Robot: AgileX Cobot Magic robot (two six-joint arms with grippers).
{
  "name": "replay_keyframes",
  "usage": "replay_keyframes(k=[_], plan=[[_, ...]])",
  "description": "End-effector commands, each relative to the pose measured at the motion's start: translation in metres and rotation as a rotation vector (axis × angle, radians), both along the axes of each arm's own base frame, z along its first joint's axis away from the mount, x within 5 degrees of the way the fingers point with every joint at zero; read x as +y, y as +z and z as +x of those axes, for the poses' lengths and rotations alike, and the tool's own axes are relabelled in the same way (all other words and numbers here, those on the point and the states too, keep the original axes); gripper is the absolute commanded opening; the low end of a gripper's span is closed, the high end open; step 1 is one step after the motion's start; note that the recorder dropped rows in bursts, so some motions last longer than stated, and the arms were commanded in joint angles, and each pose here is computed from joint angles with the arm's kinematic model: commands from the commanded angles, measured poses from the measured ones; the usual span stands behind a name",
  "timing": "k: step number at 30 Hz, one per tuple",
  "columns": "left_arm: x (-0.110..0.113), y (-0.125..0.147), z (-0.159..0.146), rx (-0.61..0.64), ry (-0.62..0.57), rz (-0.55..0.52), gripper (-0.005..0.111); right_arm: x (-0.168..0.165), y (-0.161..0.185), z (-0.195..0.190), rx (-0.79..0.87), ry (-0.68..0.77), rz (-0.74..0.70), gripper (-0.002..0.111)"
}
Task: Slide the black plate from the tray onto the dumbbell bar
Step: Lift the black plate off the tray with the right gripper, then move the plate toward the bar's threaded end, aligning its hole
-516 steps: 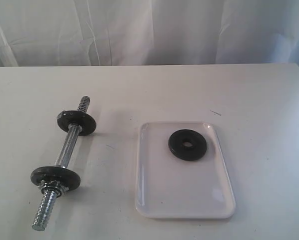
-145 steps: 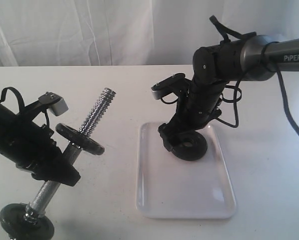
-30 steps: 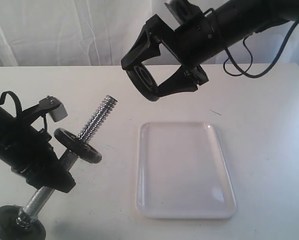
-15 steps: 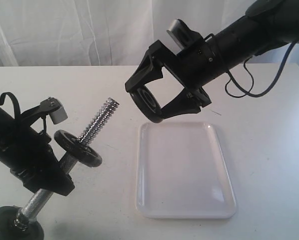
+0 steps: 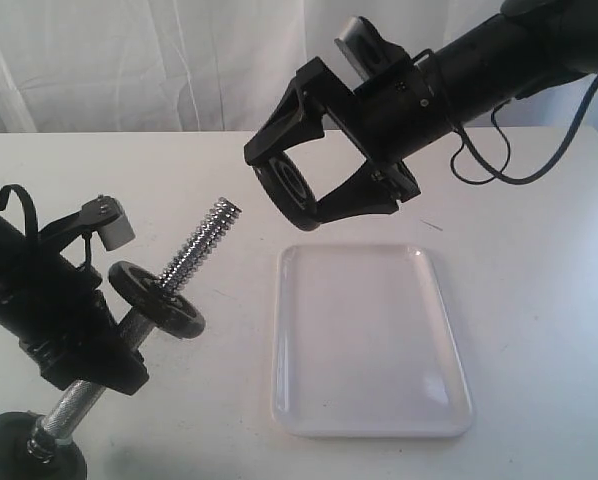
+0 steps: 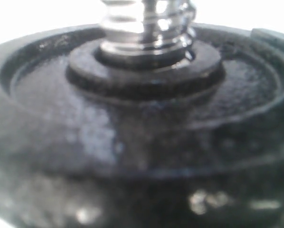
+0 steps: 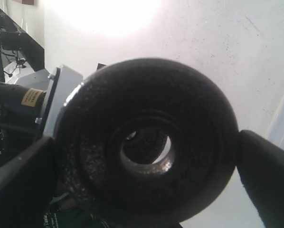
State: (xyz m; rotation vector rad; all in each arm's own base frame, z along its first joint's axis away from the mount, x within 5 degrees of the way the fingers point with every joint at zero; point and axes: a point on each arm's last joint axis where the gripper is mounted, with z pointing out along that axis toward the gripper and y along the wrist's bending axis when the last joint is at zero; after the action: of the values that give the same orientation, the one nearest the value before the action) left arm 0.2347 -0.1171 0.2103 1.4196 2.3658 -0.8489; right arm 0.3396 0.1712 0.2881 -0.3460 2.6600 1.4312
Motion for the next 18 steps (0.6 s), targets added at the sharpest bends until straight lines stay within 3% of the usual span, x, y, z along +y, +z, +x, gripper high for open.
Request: replay_keyframes(k=[1,18], plan=[[-0.01,0.029,-0.007,0.025,-0.004,-0.174,0.0,0.005,0.019,-0.008,-0.023,0.007,0.077,0.0],[-0.012,0.031,-0.007,0.017,-0.021,-0.2,0.0,0.026,0.017,-0.019,-0.037,0.085,0.076,0.0]])
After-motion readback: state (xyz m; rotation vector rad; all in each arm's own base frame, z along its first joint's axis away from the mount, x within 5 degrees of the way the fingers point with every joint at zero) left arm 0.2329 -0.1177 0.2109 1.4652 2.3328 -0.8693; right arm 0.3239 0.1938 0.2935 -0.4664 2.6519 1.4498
